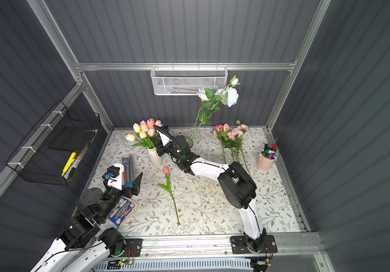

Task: Pick out pink flowers from the vase
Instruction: Pick up the flower from the vase.

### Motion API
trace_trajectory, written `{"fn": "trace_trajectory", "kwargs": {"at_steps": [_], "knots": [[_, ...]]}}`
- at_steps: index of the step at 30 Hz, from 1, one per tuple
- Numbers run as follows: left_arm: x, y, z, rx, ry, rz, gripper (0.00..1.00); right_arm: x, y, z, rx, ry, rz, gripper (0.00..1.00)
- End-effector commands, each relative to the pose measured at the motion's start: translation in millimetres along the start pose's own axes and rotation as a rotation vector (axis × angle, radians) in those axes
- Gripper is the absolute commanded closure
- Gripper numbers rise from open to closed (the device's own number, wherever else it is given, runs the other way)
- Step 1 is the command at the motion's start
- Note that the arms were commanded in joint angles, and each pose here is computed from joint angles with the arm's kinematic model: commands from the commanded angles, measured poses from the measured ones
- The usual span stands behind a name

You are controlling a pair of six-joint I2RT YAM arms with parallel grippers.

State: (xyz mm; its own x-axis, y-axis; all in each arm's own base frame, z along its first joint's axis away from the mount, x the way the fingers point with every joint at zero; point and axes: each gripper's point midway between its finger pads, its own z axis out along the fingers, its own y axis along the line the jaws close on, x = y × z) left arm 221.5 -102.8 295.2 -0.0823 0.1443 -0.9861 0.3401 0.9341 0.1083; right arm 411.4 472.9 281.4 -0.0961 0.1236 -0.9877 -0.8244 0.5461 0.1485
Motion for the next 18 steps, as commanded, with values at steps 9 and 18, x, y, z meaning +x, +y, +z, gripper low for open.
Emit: {"fn": "trace_trajectory", "kwargs": {"at_steps": [9, 18], "knots": [[-1.6, -1.0, 0.8, 0.005, -0.016, 0.012, 0.07, -10.3, 2.5, 16.6, -0.026, -0.048, 0.011, 0.80], [-2.2, -1.1, 0.6, 0.007, -0.018, 0.011, 0.06, 0.4, 5.9, 15.6, -0.053, -0.034, 0.014, 0.95]]}}
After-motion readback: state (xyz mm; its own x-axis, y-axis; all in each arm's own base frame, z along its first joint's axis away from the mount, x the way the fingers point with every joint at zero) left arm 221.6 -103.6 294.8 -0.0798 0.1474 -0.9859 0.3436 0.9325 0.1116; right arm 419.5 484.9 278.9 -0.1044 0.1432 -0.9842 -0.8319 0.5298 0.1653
